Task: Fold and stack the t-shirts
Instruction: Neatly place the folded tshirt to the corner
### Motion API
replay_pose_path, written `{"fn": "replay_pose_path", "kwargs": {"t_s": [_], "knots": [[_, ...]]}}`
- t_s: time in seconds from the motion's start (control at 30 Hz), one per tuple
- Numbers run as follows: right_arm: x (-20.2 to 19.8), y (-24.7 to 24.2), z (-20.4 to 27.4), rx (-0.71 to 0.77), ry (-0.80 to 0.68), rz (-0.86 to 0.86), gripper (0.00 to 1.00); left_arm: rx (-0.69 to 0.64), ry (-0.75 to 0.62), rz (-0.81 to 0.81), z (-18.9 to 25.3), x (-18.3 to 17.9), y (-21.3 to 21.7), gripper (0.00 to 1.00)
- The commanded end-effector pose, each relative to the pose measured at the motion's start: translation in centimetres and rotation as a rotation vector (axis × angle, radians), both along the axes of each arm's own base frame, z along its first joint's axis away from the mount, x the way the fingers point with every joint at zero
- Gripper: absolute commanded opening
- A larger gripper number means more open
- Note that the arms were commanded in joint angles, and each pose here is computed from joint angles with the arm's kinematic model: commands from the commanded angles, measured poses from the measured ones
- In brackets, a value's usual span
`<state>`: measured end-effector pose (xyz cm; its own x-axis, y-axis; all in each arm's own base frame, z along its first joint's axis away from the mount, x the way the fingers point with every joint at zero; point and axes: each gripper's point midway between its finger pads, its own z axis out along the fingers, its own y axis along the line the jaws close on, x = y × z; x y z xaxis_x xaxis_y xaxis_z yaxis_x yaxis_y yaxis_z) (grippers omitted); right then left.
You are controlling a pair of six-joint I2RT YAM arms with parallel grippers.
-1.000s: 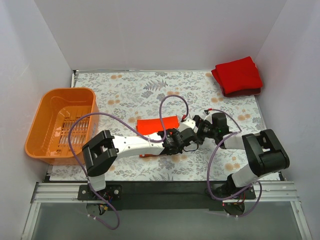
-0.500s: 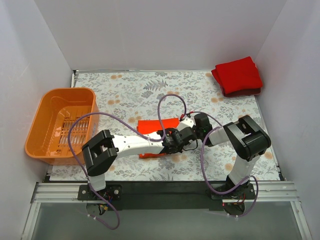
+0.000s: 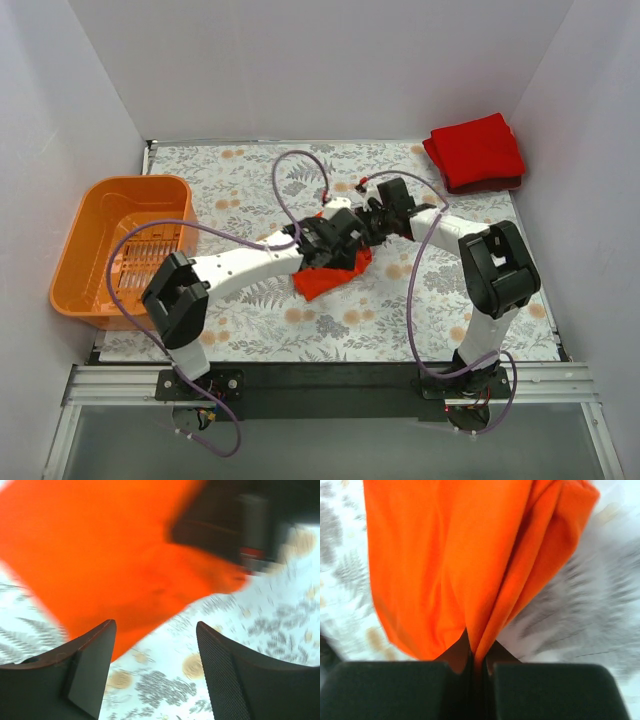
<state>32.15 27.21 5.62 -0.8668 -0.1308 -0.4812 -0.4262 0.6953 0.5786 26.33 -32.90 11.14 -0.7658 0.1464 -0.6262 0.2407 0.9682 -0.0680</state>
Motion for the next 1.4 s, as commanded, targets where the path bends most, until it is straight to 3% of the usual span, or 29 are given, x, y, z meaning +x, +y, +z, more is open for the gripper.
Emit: {"fn": "replay_pose_path", "kwargs": {"t_s": [0.0, 0.07, 0.13, 0.27, 0.57, 0.9, 1.37], "knots": [[3.4, -4.8, -0.5, -0.330, -0.159, 0.113, 0.01, -0.121, -0.019, 0.118, 5.1, 2.4, 4.0, 0.65], [4.4, -6.2, -0.9, -0.424, -0.156, 0.146, 0.01, -0.147, -0.030, 0.163, 5.6, 3.4, 6.6, 0.66], [8.0, -7.6, 1.2, -0.489, -0.246, 0.138, 0.01, -0.139, -0.026, 0.205, 4.7, 3.8, 9.1, 0.69], [12.6, -10.9, 2.5, -0.607, -0.299, 0.118, 0.01, -0.134, 0.005, 0.275, 2.7, 2.3, 12.5, 0.77], [21.9, -17.3, 8.6, -0.762, -0.490, -0.007, 0.01, -0.246, 0.204, 0.299, -1.1, -3.6, 13.0, 0.79], [26.0, -23.5, 12.3, -0.744, -0.552, -0.137, 0.01, -0.220, 0.311, 0.300, -2.4, -5.2, 12.8, 0.79], [27.7, -28.6, 18.3, -0.781, -0.649, -0.300, 0.01, -0.195, 0.381, 0.271, -3.6, -5.6, 12.1, 0.79]]}}
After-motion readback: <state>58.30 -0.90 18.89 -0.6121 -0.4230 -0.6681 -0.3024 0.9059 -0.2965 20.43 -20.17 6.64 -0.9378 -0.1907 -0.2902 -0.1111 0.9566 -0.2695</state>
